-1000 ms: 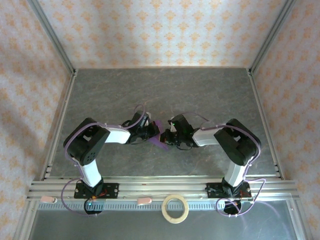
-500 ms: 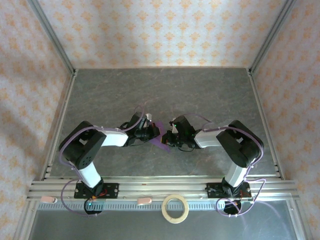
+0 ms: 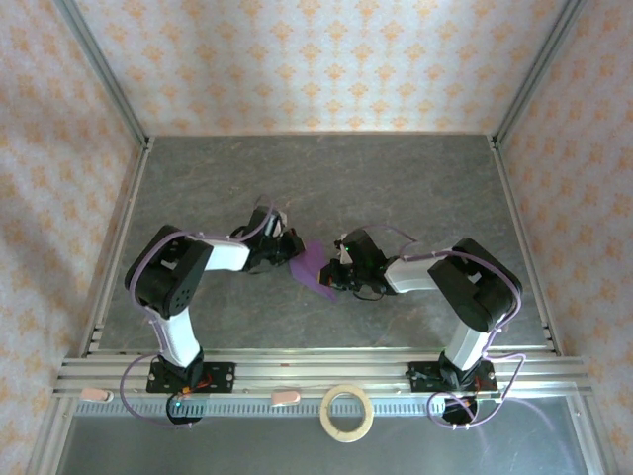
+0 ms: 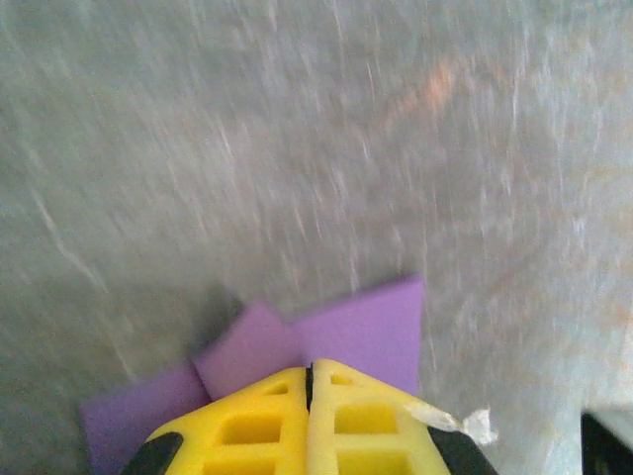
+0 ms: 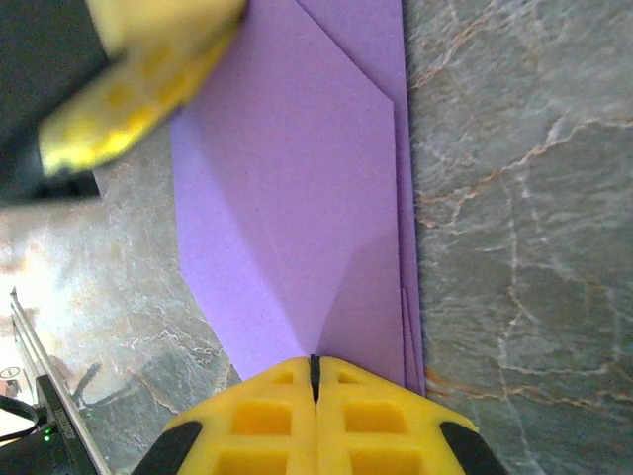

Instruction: Fold a paper plane with a square sheet of paper (pick it up from the middle)

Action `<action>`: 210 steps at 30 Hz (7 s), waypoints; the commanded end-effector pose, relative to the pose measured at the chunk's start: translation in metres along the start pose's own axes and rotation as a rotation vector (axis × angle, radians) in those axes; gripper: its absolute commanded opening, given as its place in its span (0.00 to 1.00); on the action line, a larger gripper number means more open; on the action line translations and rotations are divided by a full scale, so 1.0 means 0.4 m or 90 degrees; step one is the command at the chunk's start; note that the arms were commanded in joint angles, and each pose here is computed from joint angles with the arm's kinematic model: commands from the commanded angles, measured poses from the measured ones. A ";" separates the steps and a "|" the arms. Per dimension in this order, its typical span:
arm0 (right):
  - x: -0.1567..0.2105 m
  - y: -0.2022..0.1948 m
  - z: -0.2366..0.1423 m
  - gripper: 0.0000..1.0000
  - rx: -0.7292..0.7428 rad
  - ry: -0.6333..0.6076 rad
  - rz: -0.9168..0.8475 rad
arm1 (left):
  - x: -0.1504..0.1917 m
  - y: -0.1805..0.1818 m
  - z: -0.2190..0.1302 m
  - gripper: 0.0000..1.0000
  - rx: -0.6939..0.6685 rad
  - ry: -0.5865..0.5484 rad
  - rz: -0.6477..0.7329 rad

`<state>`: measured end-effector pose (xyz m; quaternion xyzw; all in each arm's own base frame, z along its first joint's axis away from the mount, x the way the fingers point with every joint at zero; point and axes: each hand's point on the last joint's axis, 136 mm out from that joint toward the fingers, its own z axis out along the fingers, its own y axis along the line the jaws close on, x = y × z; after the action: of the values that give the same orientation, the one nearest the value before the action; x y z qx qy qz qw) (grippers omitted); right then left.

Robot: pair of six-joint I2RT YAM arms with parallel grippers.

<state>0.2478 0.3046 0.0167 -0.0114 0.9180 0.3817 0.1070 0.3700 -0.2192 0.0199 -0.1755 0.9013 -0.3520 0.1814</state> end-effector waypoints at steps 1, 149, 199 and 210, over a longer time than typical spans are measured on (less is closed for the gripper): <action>0.146 -0.208 -0.014 0.00 0.183 0.099 0.059 | -0.057 0.088 0.006 0.00 -0.088 -0.034 -0.004; -0.141 -0.059 -0.406 0.01 0.695 -0.317 -0.353 | -0.093 -0.021 -0.374 0.55 0.025 -0.279 -0.023; 0.034 -0.103 -0.079 0.04 -0.003 -0.052 0.249 | 0.067 -0.231 -0.149 0.10 0.200 -0.006 0.071; 0.051 -0.077 -0.099 0.04 -0.037 -0.094 0.318 | 0.127 -0.246 0.000 0.04 0.159 0.075 0.084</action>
<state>0.2244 0.2623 0.0204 0.2024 0.8773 0.4290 0.0733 0.3427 -0.3016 0.0851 -0.0793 0.8634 -0.4642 0.1811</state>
